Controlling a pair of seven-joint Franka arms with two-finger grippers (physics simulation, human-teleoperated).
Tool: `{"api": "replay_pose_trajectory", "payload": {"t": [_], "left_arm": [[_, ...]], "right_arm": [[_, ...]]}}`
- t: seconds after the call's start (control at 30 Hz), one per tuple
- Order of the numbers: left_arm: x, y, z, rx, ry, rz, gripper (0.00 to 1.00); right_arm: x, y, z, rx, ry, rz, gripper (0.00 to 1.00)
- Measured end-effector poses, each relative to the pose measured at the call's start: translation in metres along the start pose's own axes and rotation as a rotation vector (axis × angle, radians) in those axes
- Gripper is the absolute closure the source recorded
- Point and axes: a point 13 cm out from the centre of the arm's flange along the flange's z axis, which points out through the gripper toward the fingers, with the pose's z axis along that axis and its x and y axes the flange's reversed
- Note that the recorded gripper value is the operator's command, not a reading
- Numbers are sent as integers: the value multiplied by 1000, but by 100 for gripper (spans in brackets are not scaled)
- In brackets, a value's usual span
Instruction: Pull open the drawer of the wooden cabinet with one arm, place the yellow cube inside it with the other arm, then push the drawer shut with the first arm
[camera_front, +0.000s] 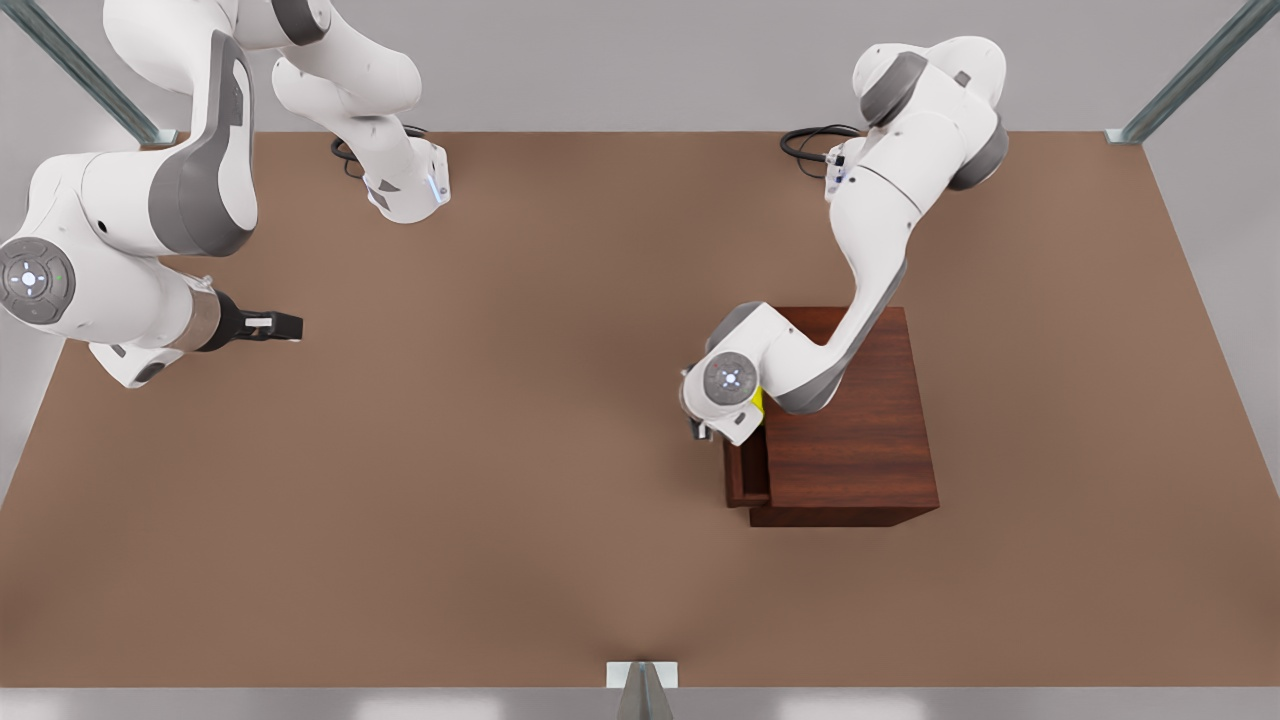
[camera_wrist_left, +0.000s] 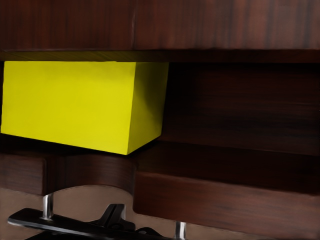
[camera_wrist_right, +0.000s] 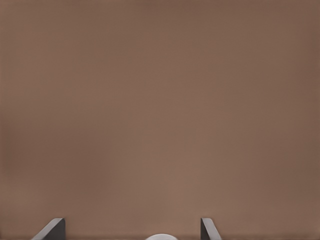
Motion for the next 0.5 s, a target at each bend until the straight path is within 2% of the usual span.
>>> {"api": "replay_pose_trajectory", "payload": {"t": [0.47,0.5], "left_arm": [[-40,-12,-13,-26,-34,-69,79],[-34,-9,-16,-26,-25,-60,75]], "right_arm": [[0,0,1,0,3,11,0],[0,0,1,1,2,11,0]]}}
